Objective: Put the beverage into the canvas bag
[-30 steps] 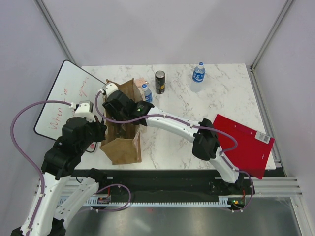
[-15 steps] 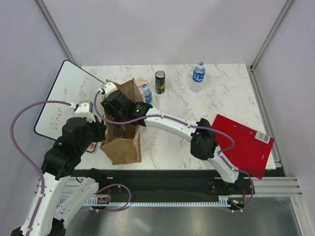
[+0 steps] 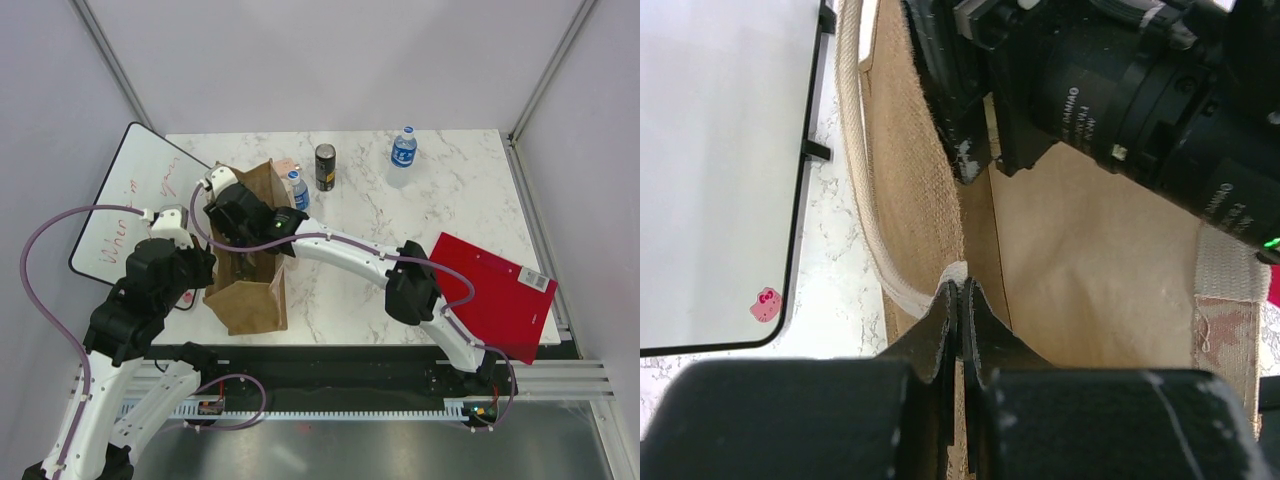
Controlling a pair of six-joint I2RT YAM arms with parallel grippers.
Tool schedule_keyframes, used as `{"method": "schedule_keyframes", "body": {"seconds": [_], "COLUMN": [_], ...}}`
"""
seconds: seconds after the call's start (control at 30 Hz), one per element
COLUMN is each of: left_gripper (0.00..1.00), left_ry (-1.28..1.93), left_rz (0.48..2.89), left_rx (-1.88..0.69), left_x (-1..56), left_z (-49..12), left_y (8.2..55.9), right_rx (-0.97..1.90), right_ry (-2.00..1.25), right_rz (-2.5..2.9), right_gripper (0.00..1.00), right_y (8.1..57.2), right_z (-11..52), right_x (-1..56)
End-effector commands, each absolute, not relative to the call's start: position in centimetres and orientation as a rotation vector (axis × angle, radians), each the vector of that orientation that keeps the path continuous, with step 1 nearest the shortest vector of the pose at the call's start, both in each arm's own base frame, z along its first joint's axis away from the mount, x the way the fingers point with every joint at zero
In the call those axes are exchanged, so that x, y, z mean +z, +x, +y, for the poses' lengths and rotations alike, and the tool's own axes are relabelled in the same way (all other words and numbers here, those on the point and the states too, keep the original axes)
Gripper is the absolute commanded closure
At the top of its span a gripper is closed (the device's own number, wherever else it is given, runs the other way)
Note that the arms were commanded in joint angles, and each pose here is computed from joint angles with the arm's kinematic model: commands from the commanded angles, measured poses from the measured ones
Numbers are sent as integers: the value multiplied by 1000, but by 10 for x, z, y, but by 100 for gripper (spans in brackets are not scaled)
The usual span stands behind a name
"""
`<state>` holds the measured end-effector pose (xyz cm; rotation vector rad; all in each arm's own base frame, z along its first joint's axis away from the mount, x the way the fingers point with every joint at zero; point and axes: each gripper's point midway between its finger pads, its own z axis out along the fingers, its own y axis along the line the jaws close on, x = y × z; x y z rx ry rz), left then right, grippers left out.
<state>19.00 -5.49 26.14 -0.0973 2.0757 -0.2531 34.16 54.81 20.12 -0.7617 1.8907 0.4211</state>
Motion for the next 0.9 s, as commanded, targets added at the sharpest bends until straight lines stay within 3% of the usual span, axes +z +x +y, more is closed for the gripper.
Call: {"method": "schedule_keyframes", "body": {"seconds": [0.0, 0.2, 0.6, 0.7, 0.87], "left_gripper": [98, 98, 98, 98, 98], "left_ry": [-129, -134, -130, -130, -130], "left_rz": [2035, 2040, 2030, 2034, 2028], "left_rx": [-272, -267, -268, -266, -277], "left_x": [272, 272, 277, 275, 275], "left_z": [-54, -55, -54, -54, -55], "left_y": [191, 194, 194, 193, 191], "right_rx": [420, 428, 357, 353, 327], "right_ry": [-739, -764, -782, -761, -745], "right_rz": [1939, 1969, 2051, 2039, 2025], "right_gripper": [100, 100, 99, 83, 71], "right_y": [336, 325, 331, 334, 337], "right_z": [520, 502, 507, 508, 504], "right_x": [228, 240, 172, 168, 158]}}
